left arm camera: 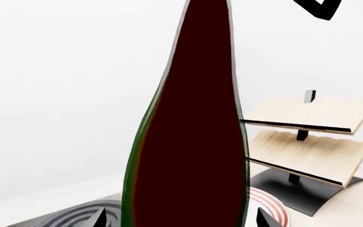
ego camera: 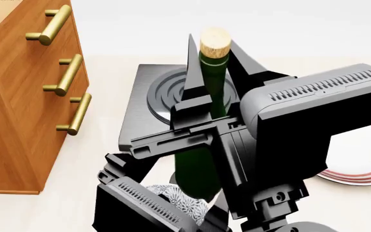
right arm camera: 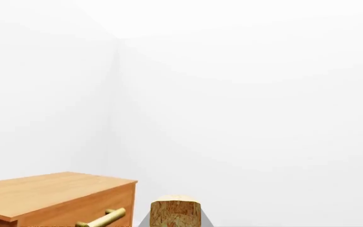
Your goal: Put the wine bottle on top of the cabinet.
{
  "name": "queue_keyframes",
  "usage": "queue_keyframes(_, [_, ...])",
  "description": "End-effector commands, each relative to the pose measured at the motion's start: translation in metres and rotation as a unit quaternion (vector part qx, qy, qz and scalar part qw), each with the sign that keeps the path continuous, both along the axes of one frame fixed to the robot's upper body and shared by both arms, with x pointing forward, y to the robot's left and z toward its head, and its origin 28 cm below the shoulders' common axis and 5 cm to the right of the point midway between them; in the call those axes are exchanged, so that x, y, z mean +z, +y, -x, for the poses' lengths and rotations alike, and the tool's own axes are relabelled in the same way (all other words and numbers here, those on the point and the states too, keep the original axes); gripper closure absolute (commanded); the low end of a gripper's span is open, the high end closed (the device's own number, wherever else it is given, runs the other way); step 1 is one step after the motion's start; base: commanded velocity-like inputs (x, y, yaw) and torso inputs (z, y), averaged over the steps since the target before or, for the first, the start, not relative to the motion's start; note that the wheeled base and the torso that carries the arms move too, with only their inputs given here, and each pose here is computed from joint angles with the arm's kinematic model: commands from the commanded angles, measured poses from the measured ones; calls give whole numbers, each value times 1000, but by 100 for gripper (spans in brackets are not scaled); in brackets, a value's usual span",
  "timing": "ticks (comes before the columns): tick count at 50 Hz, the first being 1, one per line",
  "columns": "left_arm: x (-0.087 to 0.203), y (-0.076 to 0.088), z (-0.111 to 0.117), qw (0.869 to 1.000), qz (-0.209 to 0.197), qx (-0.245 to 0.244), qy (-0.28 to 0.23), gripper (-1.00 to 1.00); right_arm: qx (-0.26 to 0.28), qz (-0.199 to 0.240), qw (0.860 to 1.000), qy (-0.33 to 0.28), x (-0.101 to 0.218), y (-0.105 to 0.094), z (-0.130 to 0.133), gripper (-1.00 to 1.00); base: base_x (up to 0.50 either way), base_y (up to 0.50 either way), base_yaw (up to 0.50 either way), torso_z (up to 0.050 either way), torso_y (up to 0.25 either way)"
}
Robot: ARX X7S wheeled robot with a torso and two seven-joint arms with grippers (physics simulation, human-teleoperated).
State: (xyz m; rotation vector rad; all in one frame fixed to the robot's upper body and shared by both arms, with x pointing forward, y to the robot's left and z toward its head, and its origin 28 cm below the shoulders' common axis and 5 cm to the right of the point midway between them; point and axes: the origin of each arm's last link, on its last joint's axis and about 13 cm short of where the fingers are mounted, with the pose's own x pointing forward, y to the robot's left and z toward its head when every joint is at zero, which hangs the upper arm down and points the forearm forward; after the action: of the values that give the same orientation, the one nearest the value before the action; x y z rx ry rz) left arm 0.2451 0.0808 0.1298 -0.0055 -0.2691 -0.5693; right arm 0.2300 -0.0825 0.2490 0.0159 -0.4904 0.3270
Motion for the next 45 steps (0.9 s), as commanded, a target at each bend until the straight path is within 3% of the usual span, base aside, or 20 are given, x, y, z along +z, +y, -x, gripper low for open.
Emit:
queue_keyframes(1, [-1,0,-2,1000,6,-1,4,-100,-6,2,1000,-20,3,-2,0,100,0,0,0,0,0])
queue_keyframes(3, [-1,0,-2,1000,5,1,3,-100,-7,2,1000,-20,3,-2,1,100,0,0,0,0,0])
queue_keyframes(4, [-2,0,-2,1000,4,2,2,100,-7,1,1000,-20,3,-1,1,100,0,0,0,0,10])
queue_keyframes(27, [-2,0,1,1000,4,5,-1,100,-14,4,1000,-12,1,-1,2,100,0,0,0,0,0])
queue_keyframes(28, [-2,1,0,1000,4,5,-1,100,-8,6,1000,-14,0,-1,3,-100,0,0,0,0,0])
queue_keyframes(45, [-1,1,-1,1000,2,10,0,100,-18,6,1000,5,-17,-2,6,-100,0,0,0,1,1])
